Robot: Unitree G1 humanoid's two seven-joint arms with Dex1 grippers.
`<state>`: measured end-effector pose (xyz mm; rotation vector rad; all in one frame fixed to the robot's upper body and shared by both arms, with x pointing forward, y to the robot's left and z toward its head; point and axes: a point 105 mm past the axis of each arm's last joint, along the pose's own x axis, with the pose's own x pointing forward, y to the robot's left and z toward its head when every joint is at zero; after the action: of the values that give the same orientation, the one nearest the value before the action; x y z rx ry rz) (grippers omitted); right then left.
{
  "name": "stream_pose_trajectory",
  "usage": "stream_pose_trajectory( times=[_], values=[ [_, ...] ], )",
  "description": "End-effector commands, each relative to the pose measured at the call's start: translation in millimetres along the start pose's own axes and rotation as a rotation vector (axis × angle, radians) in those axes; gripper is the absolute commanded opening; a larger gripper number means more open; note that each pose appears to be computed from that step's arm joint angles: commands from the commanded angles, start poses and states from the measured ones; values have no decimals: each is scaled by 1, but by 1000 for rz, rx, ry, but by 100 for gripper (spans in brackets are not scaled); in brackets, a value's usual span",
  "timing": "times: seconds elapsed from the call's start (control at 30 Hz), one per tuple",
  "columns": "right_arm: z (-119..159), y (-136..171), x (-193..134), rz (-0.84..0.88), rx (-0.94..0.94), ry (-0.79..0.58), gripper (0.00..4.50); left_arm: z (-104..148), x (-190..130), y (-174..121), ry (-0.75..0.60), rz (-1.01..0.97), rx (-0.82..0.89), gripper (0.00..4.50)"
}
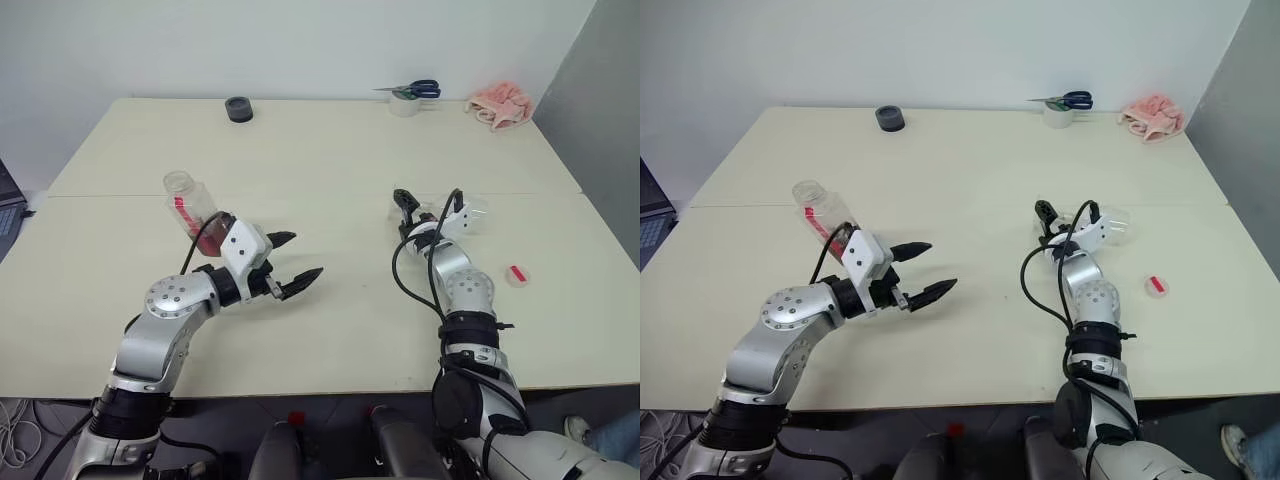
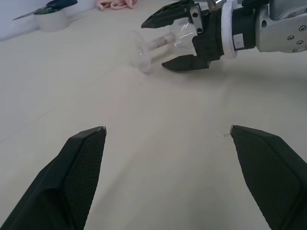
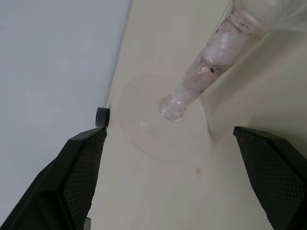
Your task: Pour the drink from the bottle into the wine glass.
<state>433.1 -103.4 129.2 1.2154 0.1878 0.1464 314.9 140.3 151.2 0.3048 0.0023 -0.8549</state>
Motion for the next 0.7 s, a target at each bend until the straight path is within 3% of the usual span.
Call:
stream_pose_trajectory(
  times=[0.03,0.57,0.7],
  values=[
    [3,18,8,46,18,-48,450,10,-9,8,-21,36,43,446],
    [29,-4,23,-19,115,-204,450,18,-16,17,-19,67,60,446],
    [37,-12,23,-60,118,-246,360,19,-17,17,-17,68,58,450]
  ],
)
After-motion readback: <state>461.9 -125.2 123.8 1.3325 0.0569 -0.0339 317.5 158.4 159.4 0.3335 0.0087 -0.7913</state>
